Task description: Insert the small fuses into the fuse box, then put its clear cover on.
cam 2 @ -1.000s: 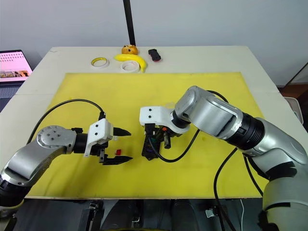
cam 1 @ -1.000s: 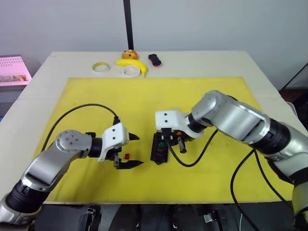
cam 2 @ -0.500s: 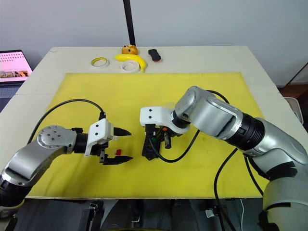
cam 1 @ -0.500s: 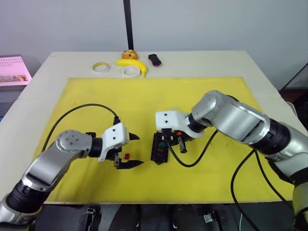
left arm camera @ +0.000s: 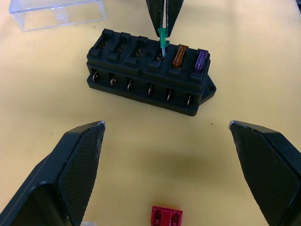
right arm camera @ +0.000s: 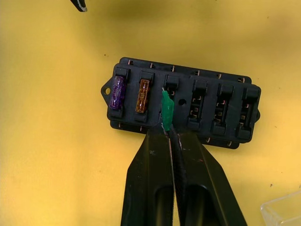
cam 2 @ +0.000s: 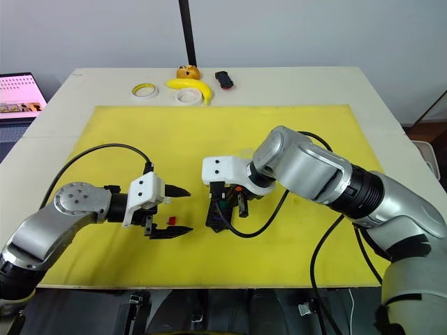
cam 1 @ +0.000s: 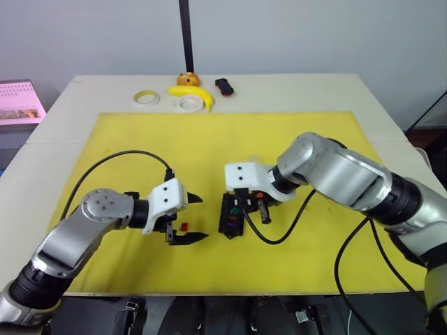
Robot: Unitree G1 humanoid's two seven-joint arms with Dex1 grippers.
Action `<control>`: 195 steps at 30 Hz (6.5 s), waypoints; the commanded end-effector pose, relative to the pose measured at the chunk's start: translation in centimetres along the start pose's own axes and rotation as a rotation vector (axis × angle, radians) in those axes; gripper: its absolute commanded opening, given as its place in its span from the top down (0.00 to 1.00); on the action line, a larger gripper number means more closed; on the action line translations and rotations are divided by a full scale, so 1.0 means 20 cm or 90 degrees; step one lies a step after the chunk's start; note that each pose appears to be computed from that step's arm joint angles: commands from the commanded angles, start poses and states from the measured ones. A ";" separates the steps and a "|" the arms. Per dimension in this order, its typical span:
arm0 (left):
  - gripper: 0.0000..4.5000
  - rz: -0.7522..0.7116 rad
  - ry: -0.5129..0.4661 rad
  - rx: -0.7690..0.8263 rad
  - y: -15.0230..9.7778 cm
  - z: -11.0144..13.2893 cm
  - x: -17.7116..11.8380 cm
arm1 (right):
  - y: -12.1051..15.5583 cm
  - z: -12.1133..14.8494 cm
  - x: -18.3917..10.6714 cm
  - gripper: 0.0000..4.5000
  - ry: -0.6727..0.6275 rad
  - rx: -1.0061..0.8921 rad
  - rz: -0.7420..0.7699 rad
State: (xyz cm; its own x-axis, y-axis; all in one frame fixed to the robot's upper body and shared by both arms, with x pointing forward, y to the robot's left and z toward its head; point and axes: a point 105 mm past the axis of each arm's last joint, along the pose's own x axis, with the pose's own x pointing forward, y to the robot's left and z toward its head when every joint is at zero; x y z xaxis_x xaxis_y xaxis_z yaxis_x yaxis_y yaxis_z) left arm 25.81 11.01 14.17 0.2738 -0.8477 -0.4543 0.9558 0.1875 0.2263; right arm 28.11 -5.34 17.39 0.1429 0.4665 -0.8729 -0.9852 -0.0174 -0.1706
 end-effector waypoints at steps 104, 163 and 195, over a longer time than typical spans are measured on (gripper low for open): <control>0.00 -0.018 -0.039 0.123 0.10 0.00 0.12 | 0.03 0.10 -0.13 1.00 -0.065 0.175 -0.029; 0.00 -0.017 -0.093 0.127 0.08 0.08 0.15 | -0.01 0.07 -0.03 1.00 0.073 0.123 -0.063; 0.00 0.012 -0.083 0.113 0.08 0.05 0.10 | -0.02 0.13 -0.02 0.79 0.078 0.080 -0.055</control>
State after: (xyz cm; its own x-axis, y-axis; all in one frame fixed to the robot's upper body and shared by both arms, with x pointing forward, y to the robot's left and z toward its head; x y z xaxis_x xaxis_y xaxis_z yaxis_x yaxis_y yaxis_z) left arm 27.90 8.93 13.33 0.2560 -0.8967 -0.3611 0.9283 0.1239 0.3505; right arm 27.76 -3.47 17.50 0.1887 0.3265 -0.9262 -0.9789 0.1372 -0.1511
